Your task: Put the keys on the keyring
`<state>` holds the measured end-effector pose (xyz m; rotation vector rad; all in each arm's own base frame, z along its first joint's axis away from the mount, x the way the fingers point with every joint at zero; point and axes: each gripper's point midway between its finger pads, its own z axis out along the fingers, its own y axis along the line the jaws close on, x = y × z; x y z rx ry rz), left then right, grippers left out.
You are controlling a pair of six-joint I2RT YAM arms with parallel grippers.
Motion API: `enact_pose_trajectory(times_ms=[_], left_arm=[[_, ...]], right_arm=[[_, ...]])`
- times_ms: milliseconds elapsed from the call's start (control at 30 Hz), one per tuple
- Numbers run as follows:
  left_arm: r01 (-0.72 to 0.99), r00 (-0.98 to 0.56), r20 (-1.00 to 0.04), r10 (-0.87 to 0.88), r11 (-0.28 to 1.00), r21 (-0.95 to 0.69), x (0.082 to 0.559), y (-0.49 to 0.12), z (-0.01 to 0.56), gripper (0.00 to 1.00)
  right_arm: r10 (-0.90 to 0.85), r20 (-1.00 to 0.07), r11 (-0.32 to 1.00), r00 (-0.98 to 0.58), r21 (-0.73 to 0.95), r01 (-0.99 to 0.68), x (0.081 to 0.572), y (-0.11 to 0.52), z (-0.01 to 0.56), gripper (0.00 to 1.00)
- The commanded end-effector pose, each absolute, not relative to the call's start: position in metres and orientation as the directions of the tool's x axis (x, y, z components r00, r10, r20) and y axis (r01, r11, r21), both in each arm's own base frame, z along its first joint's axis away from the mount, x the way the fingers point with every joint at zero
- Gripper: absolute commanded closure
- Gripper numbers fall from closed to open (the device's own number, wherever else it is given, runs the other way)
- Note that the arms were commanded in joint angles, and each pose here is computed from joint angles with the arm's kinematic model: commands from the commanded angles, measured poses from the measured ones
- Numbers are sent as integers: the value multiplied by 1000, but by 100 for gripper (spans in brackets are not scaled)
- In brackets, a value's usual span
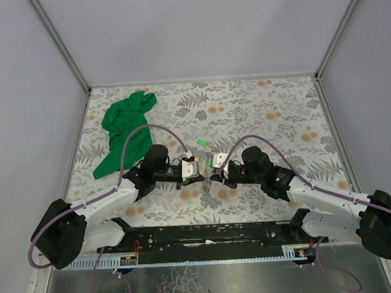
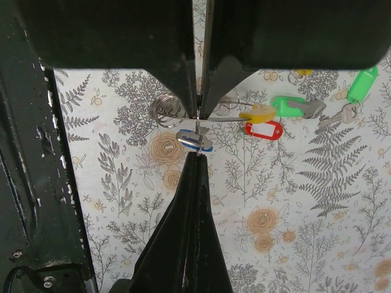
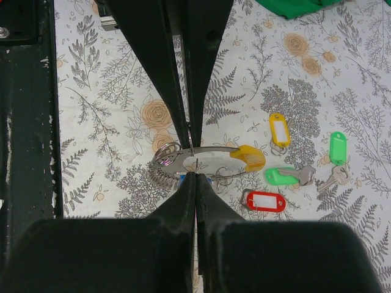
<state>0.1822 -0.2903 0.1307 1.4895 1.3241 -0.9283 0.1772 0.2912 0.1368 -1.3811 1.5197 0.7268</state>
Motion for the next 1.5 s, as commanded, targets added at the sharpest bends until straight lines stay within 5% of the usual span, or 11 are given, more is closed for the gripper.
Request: enact_pose_trajectory(times_ms=[0, 1467], left_arm=[[985, 170, -944, 282, -34, 167, 184, -295, 143, 100], [986, 167, -944, 285, -22, 168, 187, -296, 143, 100]], right_arm=[[-349, -927, 200, 136, -216, -956, 182, 301, 168, 100], [-359, -925, 146, 123, -186, -972, 174, 306, 166, 100]])
